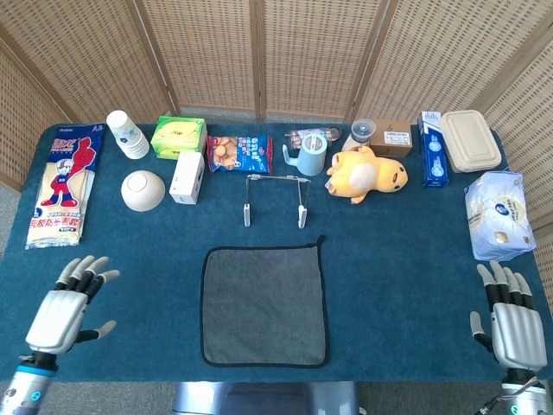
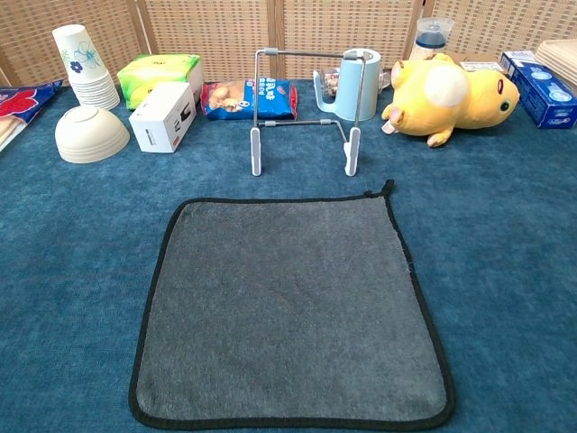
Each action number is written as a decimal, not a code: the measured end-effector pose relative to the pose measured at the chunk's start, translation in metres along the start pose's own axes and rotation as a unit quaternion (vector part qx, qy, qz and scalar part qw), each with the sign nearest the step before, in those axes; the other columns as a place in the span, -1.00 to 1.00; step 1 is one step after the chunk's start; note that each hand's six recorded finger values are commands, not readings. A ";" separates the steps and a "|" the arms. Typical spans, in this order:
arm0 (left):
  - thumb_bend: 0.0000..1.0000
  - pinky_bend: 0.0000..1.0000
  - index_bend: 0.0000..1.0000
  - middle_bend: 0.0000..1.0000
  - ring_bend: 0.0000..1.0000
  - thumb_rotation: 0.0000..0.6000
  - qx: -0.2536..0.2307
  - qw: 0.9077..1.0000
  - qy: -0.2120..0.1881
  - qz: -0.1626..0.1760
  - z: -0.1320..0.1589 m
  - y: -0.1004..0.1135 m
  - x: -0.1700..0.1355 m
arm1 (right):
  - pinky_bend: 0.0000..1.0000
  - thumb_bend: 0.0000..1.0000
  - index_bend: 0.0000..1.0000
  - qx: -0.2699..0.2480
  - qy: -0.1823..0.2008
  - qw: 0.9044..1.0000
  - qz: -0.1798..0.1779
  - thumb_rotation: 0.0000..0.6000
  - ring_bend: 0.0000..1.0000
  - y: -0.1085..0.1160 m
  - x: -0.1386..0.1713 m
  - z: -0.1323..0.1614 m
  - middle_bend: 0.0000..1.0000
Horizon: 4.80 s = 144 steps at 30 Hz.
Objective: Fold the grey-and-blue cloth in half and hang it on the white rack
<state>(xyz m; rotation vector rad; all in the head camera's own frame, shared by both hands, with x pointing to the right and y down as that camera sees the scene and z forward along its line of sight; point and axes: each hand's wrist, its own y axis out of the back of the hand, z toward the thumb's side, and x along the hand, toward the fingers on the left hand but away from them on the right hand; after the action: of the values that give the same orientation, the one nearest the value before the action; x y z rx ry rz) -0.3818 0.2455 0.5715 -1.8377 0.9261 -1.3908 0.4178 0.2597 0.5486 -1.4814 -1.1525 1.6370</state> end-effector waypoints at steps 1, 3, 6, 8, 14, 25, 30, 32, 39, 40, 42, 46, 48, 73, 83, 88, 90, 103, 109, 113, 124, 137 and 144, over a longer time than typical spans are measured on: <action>-0.74 -0.99 -0.53 -0.77 -0.93 1.00 -0.002 1.000 -0.007 -0.006 0.004 -0.003 0.002 | -1.00 -0.16 -1.00 0.001 -0.001 1.000 0.000 1.00 -1.00 0.000 0.000 -0.001 -1.00; -0.74 -0.99 -0.52 -0.77 -0.93 1.00 -0.004 0.999 -0.026 -0.023 0.015 -0.010 0.007 | -1.00 -0.16 -1.00 0.000 -0.002 1.000 0.001 1.00 -1.00 0.000 0.001 -0.001 -1.00; -0.74 -0.99 -0.52 -0.76 -0.93 1.00 -0.005 0.997 -0.057 -0.052 0.033 -0.023 0.013 | -1.00 -0.16 -1.00 -0.001 -0.004 1.000 0.002 1.00 -1.00 0.000 0.002 -0.003 -1.00; -0.74 -0.99 -0.52 -0.76 -0.93 1.00 -0.002 0.993 -0.091 -0.074 0.053 -0.034 0.019 | -1.00 -0.16 -1.00 -0.001 -0.004 1.000 0.002 1.00 -1.00 0.000 0.002 -0.005 -1.00; -0.74 -0.99 -0.52 -0.77 -0.93 1.00 -0.001 0.977 -0.178 -0.118 0.112 -0.060 0.032 | -1.00 -0.16 -1.00 -0.002 0.005 1.000 0.001 1.00 -1.00 0.000 0.001 -0.004 -1.00; -0.74 -1.00 -0.53 -0.77 -0.94 1.00 -0.001 0.953 -0.266 -0.144 0.178 -0.091 0.044 | -1.00 -0.16 -1.00 -0.004 -0.001 1.000 -0.004 1.00 -1.00 0.004 0.000 -0.012 -1.00; -0.74 -1.00 -0.53 -0.77 -0.95 1.00 -0.005 0.944 -0.290 -0.156 0.199 -0.105 0.051 | -1.00 -0.16 -1.00 -0.004 -0.006 1.000 -0.007 1.00 -1.00 0.006 0.001 -0.016 -1.00; -0.74 -1.00 -0.53 -0.77 -0.95 1.00 -0.005 0.942 -0.296 -0.160 0.204 -0.109 0.053 | -1.00 -0.16 -1.00 -0.004 -0.008 1.000 -0.008 1.00 -1.00 0.007 0.002 -0.018 -1.00; -0.74 -1.00 -0.53 -0.78 -0.96 1.00 -0.010 0.934 -0.312 -0.174 0.220 -0.122 0.056 | -1.00 -0.16 -1.00 -0.005 -0.011 1.000 -0.009 1.00 -1.00 0.008 0.002 -0.021 -1.00; -0.74 -1.00 -0.53 -0.78 -0.96 1.00 -0.010 0.933 -0.313 -0.175 0.221 -0.123 0.056 | -1.00 -0.16 -1.00 -0.005 -0.012 1.000 -0.010 1.00 -1.00 0.008 0.002 -0.022 -1.00; -0.75 -1.00 -0.53 -0.78 -0.96 1.00 -0.010 0.932 -0.316 -0.177 0.225 -0.125 0.056 | -1.00 -0.16 -1.00 -0.005 -0.012 1.000 -0.010 1.00 -1.00 0.008 0.002 -0.022 -1.00; -0.75 -1.00 -0.53 -0.78 -0.96 1.00 -0.014 0.929 -0.321 -0.184 0.232 -0.132 0.056 | -1.00 -0.16 -1.00 -0.006 -0.014 1.000 -0.011 1.00 -1.00 0.010 0.002 -0.024 -1.00; -0.75 -1.00 -0.53 -0.79 -0.96 1.00 -0.015 0.928 -0.321 -0.188 0.235 -0.136 0.056 | -1.00 -0.16 -1.00 -0.006 -0.015 1.000 -0.012 1.00 -1.00 0.010 0.002 -0.025 -1.00; -0.75 -1.00 -0.52 -0.77 -0.96 1.00 -0.003 0.927 -0.326 -0.187 0.254 -0.162 0.058 | -1.00 -0.16 -1.00 -0.010 -0.027 0.999 -0.013 1.00 -1.00 0.012 0.005 -0.036 -1.00; -0.69 -1.00 -0.50 -0.74 -0.96 1.00 0.013 0.932 -0.324 -0.160 0.258 -0.162 0.064 | -1.00 -0.16 -1.00 -0.012 -0.033 0.999 -0.014 1.00 -1.00 0.013 0.008 -0.040 -1.00; -0.63 -0.99 -0.49 -0.72 -0.95 1.00 0.011 0.934 -0.322 -0.155 0.258 -0.161 0.065 | -1.00 -0.16 -1.00 -0.011 -0.033 0.999 -0.014 1.00 -1.00 0.013 0.007 -0.040 -1.00; -0.61 -0.99 -0.49 -0.72 -0.95 1.00 0.008 0.934 -0.321 -0.153 0.257 -0.159 0.066 | -1.00 -0.16 -1.00 -0.010 -0.033 0.999 -0.013 1.00 -1.00 0.013 0.007 -0.040 -1.00; -0.39 -0.98 -0.42 -0.70 -0.93 1.00 0.009 0.936 -0.318 -0.151 0.252 -0.159 0.070 | -1.00 -0.16 -1.00 -0.010 -0.035 0.999 -0.013 1.00 -1.00 0.012 0.006 -0.039 -1.00; -0.37 -0.96 -0.43 -0.69 -0.93 1.00 -0.005 0.935 -0.319 -0.155 0.254 -0.158 0.068 | -1.00 -0.16 -1.00 -0.011 -0.037 0.999 -0.013 1.00 -1.00 0.013 0.008 -0.039 -1.00; -0.36 -0.95 -0.43 -0.68 -0.93 1.00 0.004 0.937 -0.319 -0.145 0.253 -0.156 0.069 | -1.00 -0.16 -1.00 -0.012 -0.038 0.999 -0.013 1.00 -1.00 0.012 0.008 -0.040 -1.00; -0.23 -0.95 -0.43 -0.67 -0.92 1.00 0.000 0.936 -0.319 -0.147 0.254 -0.156 0.068 | -1.00 -0.16 -1.00 -0.014 -0.040 0.999 -0.015 1.00 -1.00 0.013 0.009 -0.042 -1.00; -0.20 -0.95 -0.42 -0.67 -0.91 1.00 0.002 0.937 -0.319 -0.143 0.250 -0.154 0.065 | -1.00 -0.16 -1.00 -0.015 -0.041 0.999 -0.017 1.00 -1.00 0.014 0.010 -0.042 -1.00; -0.19 -0.95 -0.35 -0.67 -0.91 1.00 0.010 0.937 -0.319 -0.143 0.247 -0.157 0.063 | -1.00 -0.16 -1.00 -0.015 -0.041 0.999 -0.020 1.00 -1.00 0.016 0.012 -0.042 -1.00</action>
<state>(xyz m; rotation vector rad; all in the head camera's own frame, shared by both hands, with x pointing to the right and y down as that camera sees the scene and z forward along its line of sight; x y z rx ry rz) -0.1060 0.2976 0.6770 -2.2640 0.3155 -0.8375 0.4590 0.2714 0.5300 -1.4126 -1.2483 1.6736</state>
